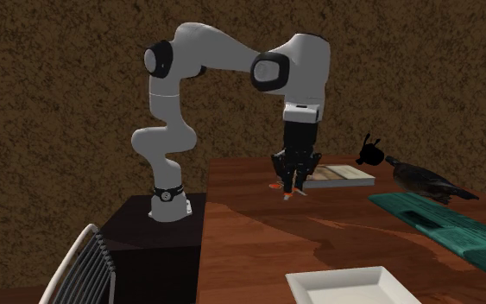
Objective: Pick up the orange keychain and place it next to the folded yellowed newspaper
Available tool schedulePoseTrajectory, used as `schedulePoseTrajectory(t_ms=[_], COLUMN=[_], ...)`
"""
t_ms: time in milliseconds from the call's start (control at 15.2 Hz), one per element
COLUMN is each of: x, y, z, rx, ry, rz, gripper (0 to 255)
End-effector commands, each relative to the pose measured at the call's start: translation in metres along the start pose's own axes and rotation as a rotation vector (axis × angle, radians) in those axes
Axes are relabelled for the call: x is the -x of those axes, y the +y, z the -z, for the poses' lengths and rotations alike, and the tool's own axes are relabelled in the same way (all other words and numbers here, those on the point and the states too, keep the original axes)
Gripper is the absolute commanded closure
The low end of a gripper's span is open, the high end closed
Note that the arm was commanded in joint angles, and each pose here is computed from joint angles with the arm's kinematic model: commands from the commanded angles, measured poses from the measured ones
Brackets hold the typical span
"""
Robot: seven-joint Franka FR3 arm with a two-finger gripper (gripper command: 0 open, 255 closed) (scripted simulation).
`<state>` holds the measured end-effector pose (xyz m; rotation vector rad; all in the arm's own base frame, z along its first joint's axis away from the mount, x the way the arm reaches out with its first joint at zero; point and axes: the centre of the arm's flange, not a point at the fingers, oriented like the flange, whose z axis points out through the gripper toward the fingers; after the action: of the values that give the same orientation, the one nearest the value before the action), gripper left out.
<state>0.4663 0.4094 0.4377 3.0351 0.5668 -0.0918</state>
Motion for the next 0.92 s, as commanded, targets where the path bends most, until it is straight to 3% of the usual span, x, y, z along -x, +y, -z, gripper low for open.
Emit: schedulePoseTrajectory(t_ms=[0, 858], x=[0.009, 0.071], y=[-0.029, -0.189], z=[-0.001, 0.001], rx=[0.000, 0.000], ry=[0.000, 0.000], rz=[-0.001, -0.001], gripper=[255, 255])
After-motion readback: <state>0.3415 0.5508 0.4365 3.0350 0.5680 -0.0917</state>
